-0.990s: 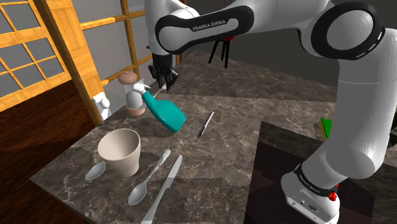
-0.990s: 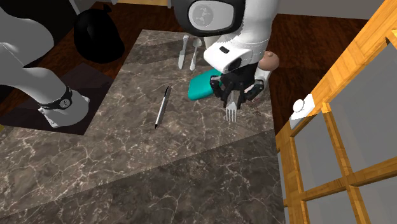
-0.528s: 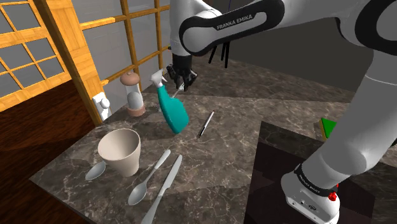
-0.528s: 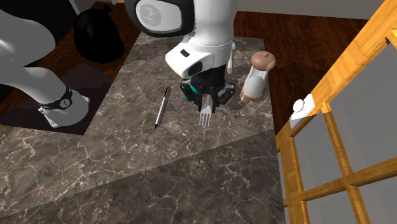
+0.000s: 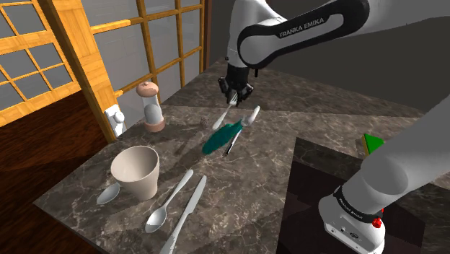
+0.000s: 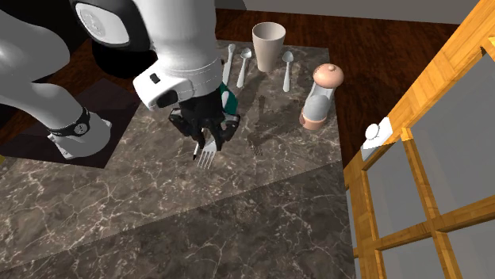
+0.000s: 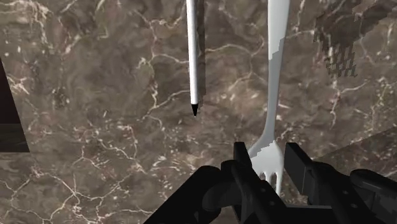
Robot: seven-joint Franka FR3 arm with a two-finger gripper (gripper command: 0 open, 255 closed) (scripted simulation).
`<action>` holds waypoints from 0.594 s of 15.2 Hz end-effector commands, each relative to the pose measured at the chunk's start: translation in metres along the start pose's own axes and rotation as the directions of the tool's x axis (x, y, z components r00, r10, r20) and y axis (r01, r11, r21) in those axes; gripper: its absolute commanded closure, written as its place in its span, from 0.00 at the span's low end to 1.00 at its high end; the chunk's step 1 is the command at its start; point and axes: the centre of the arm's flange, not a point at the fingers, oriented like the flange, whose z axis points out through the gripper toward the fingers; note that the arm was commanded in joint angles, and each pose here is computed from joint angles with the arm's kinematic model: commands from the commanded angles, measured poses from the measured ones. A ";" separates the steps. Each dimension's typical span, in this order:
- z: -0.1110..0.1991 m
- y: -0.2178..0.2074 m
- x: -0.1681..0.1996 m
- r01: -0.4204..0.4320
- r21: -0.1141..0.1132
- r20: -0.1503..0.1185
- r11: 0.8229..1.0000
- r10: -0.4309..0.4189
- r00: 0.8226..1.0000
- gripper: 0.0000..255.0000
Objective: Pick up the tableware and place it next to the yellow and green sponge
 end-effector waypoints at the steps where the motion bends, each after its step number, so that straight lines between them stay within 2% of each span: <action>1: 0.000 0.022 0.010 0.001 0.001 0.000 1.000 -0.001 1.000 1.00; 9: 0.000 0.120 0.051 0.001 0.001 0.000 1.000 -0.001 1.000 1.00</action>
